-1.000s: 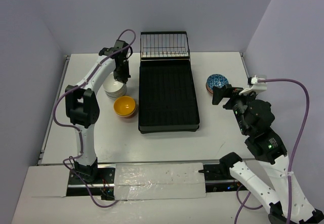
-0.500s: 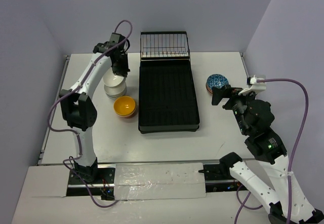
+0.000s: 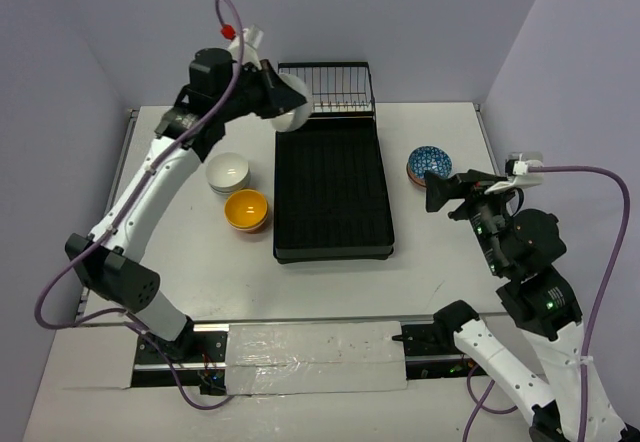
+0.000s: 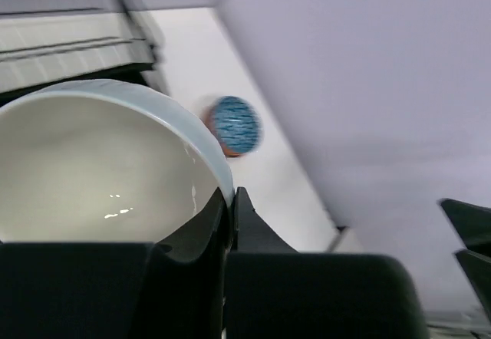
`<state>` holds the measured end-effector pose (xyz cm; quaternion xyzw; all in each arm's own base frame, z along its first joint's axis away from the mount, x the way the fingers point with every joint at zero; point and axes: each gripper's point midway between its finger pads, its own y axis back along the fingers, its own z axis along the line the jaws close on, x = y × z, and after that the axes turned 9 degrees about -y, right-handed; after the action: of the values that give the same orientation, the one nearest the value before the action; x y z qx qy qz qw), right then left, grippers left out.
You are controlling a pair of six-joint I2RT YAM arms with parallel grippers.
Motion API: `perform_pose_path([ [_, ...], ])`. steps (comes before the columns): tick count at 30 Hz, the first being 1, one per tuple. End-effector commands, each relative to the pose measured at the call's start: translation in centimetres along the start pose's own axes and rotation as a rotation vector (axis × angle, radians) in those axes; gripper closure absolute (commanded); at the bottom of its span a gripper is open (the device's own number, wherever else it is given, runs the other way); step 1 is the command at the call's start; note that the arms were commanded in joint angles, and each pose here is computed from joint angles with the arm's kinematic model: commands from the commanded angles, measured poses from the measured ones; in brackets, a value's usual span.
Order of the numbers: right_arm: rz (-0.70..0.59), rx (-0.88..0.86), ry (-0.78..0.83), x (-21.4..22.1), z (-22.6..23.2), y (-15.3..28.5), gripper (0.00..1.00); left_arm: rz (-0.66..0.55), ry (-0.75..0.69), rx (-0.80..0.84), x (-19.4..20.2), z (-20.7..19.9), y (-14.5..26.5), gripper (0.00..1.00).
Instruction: Load the bowls into the dish rack
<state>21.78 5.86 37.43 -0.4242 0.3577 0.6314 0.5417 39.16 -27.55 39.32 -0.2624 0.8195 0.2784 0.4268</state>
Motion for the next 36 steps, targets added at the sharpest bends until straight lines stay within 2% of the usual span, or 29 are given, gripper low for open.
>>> perform_pose_path([
  [1, -0.049, -0.067, 0.017, -2.6, 1.5, 1.2, 0.0, -0.071, 0.06, 0.34, 0.1, -7.8, -2.4, 1.0],
  [2, -0.051, -0.071, 0.02, -2.8, 1.5, 1.3, 0.0, -0.12, 0.037, 0.424, -0.7, -9.6, -2.5, 1.0],
  [8, -0.063, -0.095, 0.029, -3.7, 1.8, 2.5, 0.0, -0.101, 0.097, 0.592, 3.4, -13.3, -5.8, 1.0],
  [9, -0.063, -0.098, 0.031, -3.7, 1.8, 2.7, 0.0, -0.132, 0.09, 0.635, 3.3, -14.1, -5.8, 1.0],
  [16, -0.039, -0.078, 0.035, -3.3, 1.2, 3.4, 0.0, -0.101, 0.181, 0.702, 8.0, -12.3, -9.1, 1.0],
  [25, 0.002, -0.06, 0.09, -2.2, 0.5, 3.6, 0.0, -0.084, 0.287, 0.767, 11.2, -10.8, -11.1, 1.0],
  [36, -0.001, -0.049, 0.116, -1.9, 0.1, 3.5, 0.0, -0.066, 0.316, 0.745, 14.0, -8.6, -12.2, 1.0],
])
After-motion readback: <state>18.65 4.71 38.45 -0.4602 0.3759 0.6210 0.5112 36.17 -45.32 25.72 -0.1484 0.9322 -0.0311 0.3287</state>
